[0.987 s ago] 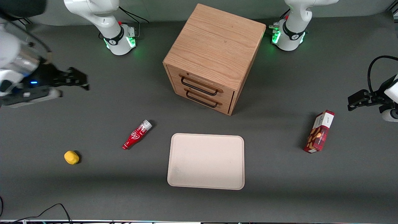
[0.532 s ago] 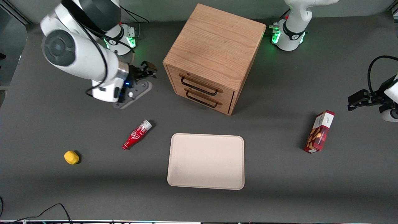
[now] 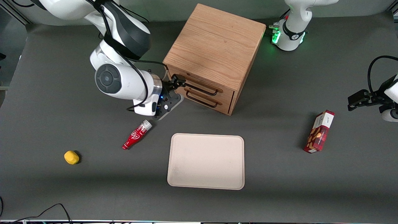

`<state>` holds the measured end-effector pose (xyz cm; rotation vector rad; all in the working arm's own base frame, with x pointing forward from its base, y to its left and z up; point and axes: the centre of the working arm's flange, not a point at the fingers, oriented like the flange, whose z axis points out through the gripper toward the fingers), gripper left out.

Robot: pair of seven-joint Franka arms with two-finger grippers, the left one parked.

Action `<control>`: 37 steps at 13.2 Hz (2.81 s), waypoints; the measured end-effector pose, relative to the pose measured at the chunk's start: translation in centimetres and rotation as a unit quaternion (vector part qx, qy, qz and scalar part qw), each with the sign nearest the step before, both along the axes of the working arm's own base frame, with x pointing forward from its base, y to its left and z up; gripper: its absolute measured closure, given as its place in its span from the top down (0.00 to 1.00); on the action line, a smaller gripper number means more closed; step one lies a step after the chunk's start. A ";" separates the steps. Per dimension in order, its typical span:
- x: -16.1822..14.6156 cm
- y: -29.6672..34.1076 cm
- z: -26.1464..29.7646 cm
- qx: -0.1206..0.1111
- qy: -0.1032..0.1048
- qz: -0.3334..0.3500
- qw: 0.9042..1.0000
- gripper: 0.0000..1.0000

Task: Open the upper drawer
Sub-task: 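Hook the right gripper onto the upper drawer's black handle, then pull the handle outward from the cabinet with the right gripper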

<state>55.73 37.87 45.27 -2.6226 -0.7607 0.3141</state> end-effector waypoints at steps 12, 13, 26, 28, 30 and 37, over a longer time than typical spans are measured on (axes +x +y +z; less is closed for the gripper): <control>-3.1 3.8 -6.5 0.027 0.028 0.000 0.999 1.00; -3.2 3.8 -6.7 0.028 0.026 -0.003 0.999 1.00; -1.0 2.9 -5.7 -0.015 -0.099 0.024 0.995 1.00; 0.0 1.9 -5.4 -0.018 -0.116 0.030 0.993 1.00; 1.4 0.5 -4.9 -0.016 -0.129 0.032 0.991 1.00; 5.8 -4.7 -5.0 -0.040 -0.168 0.043 0.984 1.00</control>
